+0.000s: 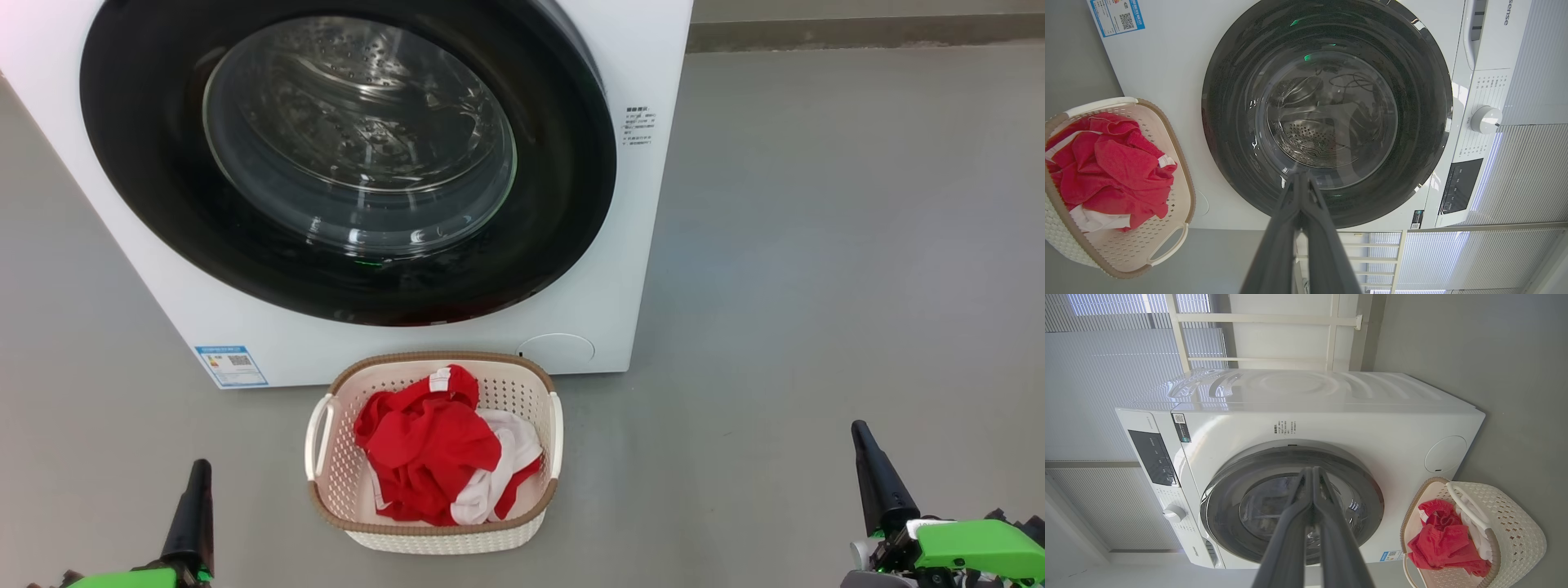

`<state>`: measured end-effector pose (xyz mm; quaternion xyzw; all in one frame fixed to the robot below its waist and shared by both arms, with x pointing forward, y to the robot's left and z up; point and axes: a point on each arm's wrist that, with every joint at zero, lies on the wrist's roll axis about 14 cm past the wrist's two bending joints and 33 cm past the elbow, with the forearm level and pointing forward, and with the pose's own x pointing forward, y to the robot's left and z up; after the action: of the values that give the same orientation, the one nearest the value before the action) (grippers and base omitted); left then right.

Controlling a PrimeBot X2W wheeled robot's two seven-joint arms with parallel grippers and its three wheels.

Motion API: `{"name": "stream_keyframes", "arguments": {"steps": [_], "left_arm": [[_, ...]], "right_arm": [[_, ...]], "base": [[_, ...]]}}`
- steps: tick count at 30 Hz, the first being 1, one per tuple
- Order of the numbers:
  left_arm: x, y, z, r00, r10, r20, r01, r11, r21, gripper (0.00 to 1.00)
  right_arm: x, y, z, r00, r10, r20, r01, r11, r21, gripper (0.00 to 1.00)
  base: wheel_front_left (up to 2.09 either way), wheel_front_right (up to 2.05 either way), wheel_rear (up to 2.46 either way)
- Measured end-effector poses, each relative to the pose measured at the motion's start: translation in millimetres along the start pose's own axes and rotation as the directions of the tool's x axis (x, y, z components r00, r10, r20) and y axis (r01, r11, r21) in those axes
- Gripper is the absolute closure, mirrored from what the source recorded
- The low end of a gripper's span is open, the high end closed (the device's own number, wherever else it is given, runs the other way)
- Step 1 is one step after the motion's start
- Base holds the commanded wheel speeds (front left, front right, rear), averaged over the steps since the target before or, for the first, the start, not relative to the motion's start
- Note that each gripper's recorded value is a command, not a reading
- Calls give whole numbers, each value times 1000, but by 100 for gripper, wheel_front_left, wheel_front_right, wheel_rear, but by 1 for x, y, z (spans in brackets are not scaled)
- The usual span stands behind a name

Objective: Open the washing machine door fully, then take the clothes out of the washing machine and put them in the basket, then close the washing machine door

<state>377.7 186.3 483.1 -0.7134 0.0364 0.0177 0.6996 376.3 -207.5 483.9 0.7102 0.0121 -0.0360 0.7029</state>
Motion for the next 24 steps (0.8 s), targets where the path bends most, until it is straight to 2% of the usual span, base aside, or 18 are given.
{"name": "stream_keyframes", "arguments": {"steps": [24], "left_arm": [[0,0,0,1000,0,2,0,1000,0,100]], "right_arm": [[0,0,0,1000,0,0,0,1000,0,100]], "base": [[0,0,0]]}}
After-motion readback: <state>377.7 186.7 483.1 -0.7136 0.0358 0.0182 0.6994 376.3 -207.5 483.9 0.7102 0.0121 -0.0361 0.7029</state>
